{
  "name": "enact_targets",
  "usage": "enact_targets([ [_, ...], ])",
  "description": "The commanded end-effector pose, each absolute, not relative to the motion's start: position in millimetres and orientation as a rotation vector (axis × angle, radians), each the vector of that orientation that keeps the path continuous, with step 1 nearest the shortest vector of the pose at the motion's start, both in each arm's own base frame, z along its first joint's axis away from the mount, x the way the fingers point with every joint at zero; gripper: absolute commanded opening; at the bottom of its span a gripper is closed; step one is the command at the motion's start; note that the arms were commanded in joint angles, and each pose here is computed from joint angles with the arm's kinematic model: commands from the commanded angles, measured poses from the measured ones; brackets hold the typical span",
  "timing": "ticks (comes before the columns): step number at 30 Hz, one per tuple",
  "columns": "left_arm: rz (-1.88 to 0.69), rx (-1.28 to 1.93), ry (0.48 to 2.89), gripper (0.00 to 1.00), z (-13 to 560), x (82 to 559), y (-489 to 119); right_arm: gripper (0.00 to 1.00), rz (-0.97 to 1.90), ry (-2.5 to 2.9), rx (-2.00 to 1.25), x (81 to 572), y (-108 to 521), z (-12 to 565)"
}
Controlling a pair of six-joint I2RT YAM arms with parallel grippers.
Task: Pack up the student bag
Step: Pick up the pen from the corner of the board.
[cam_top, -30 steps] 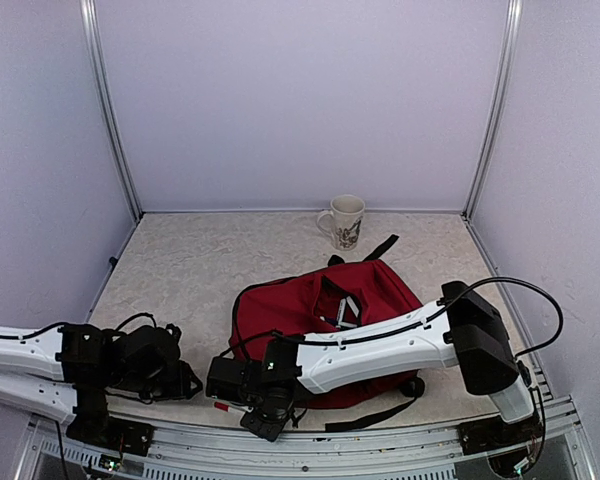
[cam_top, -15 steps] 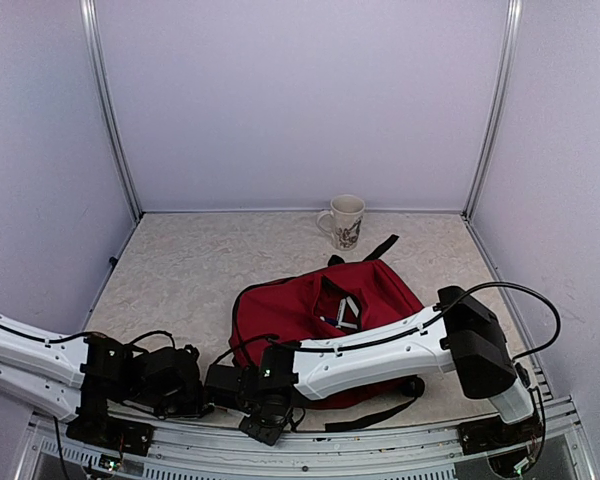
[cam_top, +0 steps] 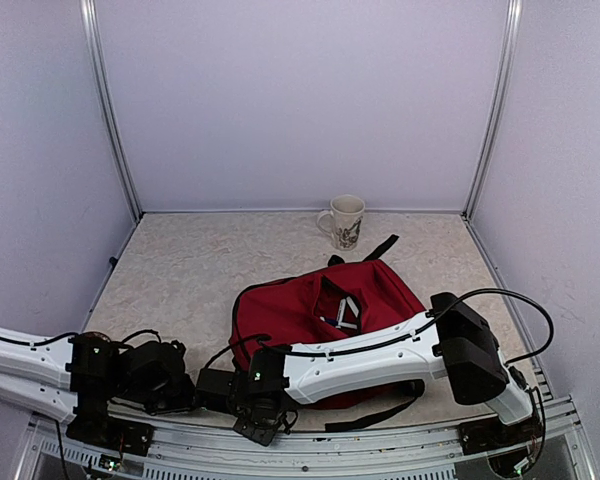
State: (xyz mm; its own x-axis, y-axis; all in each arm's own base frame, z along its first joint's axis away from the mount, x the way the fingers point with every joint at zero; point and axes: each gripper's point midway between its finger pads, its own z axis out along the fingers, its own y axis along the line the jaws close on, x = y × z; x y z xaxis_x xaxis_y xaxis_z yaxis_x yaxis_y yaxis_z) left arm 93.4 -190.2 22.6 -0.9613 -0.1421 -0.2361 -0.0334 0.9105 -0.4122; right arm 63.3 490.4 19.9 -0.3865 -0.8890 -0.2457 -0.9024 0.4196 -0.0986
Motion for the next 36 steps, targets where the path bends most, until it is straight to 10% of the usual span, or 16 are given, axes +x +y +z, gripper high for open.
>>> enact_targets([
  [1,-0.54,-0.156,2.818,0.24,17.5,93.2,-172.0,0.0,-0.059,2.452,-1.569,67.6,470.8,-0.3],
  [36,-0.488,-0.105,2.818,0.25,16.6,98.3,-173.9,0.0,0.093,2.572,-1.61,13.1,436.6,8.8],
])
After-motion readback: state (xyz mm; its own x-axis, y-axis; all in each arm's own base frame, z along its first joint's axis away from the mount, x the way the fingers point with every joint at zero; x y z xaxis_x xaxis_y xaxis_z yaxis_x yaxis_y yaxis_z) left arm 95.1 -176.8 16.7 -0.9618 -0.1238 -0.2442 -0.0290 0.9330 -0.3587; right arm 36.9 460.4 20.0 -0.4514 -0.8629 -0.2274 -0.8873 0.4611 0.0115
